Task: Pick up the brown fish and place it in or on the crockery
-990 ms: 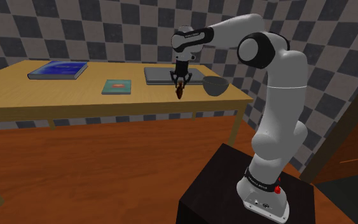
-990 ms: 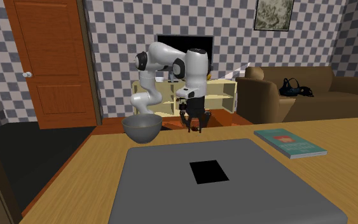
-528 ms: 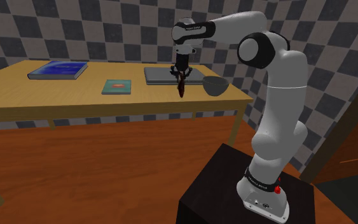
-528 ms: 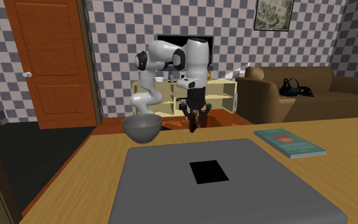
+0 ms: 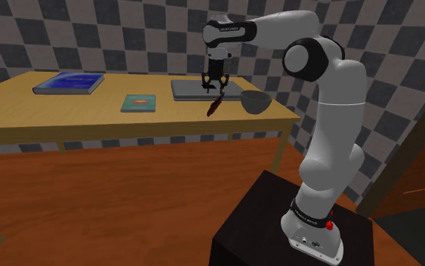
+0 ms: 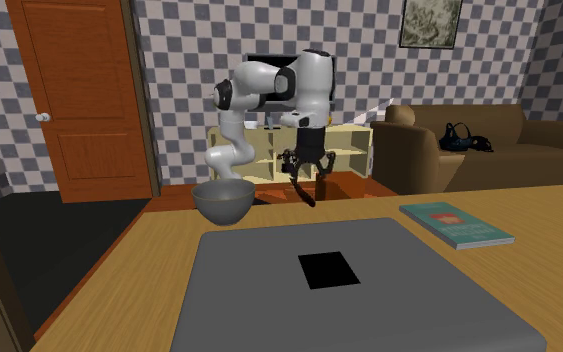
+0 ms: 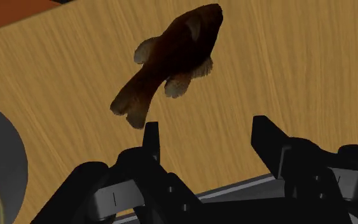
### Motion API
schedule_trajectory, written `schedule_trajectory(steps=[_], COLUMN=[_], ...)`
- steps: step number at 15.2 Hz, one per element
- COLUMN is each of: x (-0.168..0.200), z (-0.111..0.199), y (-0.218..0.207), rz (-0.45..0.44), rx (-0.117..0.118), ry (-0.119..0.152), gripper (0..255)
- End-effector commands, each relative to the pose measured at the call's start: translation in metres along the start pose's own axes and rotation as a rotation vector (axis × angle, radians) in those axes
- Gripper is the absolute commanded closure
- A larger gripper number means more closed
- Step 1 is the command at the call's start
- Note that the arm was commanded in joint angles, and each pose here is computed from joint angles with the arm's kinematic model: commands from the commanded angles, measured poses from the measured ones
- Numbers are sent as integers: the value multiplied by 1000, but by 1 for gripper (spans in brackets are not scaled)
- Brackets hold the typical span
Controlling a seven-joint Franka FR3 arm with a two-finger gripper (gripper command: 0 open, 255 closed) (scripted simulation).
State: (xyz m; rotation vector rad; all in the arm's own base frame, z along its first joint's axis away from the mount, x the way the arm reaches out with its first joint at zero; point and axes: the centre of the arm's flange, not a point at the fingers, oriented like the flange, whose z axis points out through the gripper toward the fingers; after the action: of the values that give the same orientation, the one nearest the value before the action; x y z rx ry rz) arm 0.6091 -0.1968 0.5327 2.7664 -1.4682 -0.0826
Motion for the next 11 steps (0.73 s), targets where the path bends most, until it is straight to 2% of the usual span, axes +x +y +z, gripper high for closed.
schedule_trajectory(steps=[1,4,5,11], x=[-35,-90,-102,-93], z=[5,34,46,73], y=[-24,-78,-93,-79], rz=[127,347,406,406], rx=[-113,-328,-386,-386], ry=[114,325,382,382], gripper=[0,0,0,0])
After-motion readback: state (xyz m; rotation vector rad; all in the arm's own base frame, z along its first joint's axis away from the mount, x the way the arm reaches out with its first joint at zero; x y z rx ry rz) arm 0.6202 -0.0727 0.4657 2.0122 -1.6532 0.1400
